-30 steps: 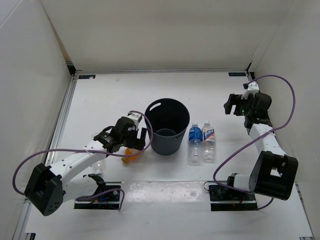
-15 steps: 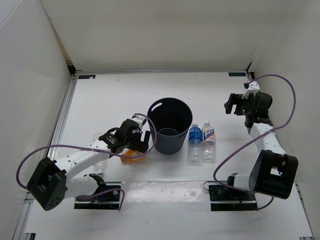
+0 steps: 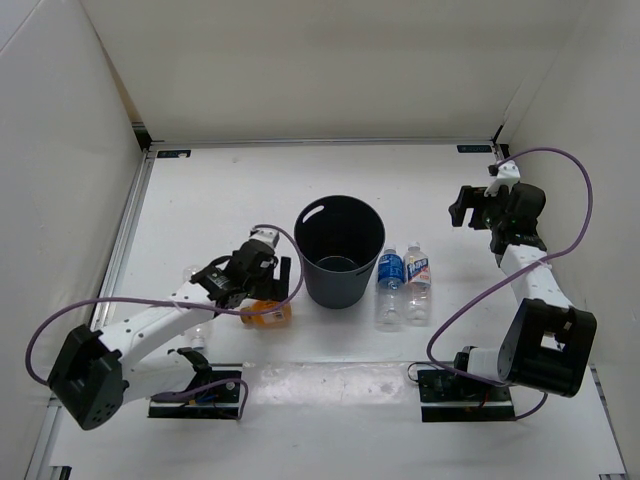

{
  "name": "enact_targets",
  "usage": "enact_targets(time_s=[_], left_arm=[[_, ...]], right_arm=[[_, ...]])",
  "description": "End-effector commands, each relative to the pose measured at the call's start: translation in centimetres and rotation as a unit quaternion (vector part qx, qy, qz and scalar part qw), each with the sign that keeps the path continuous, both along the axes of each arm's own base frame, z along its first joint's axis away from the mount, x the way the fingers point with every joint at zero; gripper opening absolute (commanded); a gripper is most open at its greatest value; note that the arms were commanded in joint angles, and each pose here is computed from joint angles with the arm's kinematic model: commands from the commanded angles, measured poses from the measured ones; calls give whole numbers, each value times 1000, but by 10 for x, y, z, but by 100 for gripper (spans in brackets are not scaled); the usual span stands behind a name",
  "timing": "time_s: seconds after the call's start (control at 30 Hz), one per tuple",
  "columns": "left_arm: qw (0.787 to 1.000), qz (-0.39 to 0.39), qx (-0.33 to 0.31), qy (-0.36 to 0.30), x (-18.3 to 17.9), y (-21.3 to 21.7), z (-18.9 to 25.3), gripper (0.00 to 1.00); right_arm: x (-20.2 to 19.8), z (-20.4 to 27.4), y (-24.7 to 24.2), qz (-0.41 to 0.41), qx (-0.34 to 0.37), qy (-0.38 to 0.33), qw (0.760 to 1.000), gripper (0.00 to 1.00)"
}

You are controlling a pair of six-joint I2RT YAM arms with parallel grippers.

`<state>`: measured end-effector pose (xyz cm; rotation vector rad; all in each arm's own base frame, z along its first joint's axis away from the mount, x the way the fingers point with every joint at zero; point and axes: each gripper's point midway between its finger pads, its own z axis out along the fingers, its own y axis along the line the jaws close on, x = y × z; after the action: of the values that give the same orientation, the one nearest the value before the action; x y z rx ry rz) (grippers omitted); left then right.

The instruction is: Put the plastic bottles in the bin

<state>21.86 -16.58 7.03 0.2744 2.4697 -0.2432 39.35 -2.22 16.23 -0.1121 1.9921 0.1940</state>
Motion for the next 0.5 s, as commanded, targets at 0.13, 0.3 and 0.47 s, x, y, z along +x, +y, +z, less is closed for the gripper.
enact_targets(time_s=[0.13, 0.3, 0.47], left_arm=[[988, 121, -41, -83, 22, 18, 71, 99], [943, 324, -42, -66, 10, 74, 85, 100], [850, 480, -205, -75, 17, 79, 103, 100]], right_arm=[[10, 17, 1, 16, -6, -16, 1000, 90], [11, 17, 3, 22, -8, -13, 1000, 90], [11, 16, 4, 25, -9, -12, 1000, 90]])
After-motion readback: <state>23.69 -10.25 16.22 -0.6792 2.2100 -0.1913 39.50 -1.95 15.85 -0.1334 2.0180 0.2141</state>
